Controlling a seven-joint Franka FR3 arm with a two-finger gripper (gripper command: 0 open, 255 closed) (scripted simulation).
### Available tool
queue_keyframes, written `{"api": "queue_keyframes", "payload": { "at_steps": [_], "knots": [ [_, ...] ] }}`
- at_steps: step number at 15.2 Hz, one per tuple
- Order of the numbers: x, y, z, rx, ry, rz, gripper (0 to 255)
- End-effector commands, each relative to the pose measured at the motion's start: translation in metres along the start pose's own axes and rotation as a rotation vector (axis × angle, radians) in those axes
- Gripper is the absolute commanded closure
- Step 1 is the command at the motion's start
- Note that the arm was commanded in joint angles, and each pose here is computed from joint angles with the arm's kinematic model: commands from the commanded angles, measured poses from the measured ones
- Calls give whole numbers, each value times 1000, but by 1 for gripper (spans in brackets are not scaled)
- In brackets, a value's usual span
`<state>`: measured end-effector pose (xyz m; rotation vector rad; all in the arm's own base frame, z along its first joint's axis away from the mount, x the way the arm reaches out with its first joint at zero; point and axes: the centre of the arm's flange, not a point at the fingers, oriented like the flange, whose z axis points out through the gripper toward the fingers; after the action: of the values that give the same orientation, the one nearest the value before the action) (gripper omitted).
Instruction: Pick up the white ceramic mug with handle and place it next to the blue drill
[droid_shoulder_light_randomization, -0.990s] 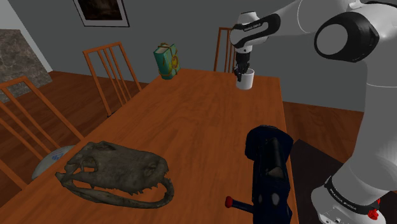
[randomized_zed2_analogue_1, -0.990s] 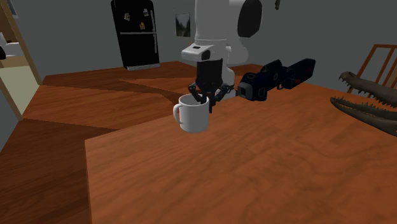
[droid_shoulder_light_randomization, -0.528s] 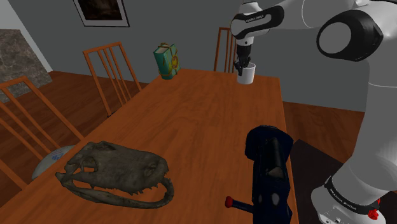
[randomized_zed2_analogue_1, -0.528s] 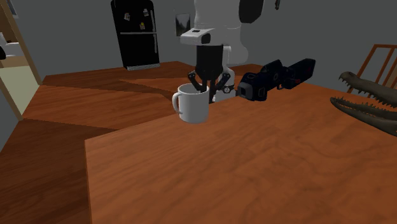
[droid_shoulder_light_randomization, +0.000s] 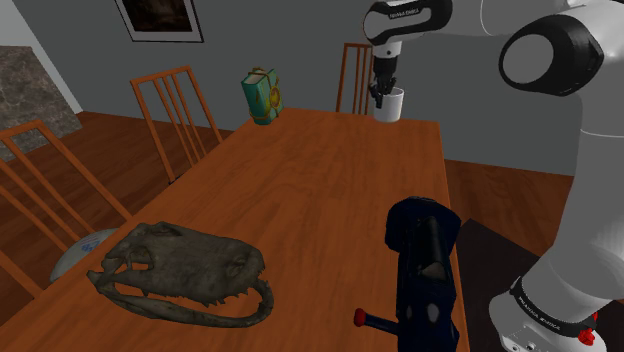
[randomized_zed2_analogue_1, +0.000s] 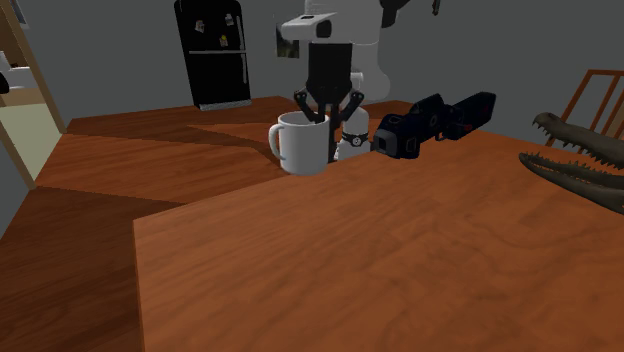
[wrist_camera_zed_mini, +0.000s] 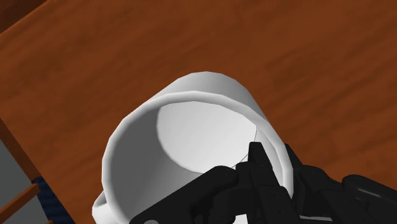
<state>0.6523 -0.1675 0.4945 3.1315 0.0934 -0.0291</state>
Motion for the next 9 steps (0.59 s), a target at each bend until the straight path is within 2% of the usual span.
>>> {"api": "queue_keyframes", "payload": {
  "at_steps": [1,9],
  "knots": [
    [0,-1,-11,0,0,0,255],
    [-1,-1,-53,0,0,0,255]
  ]
}}
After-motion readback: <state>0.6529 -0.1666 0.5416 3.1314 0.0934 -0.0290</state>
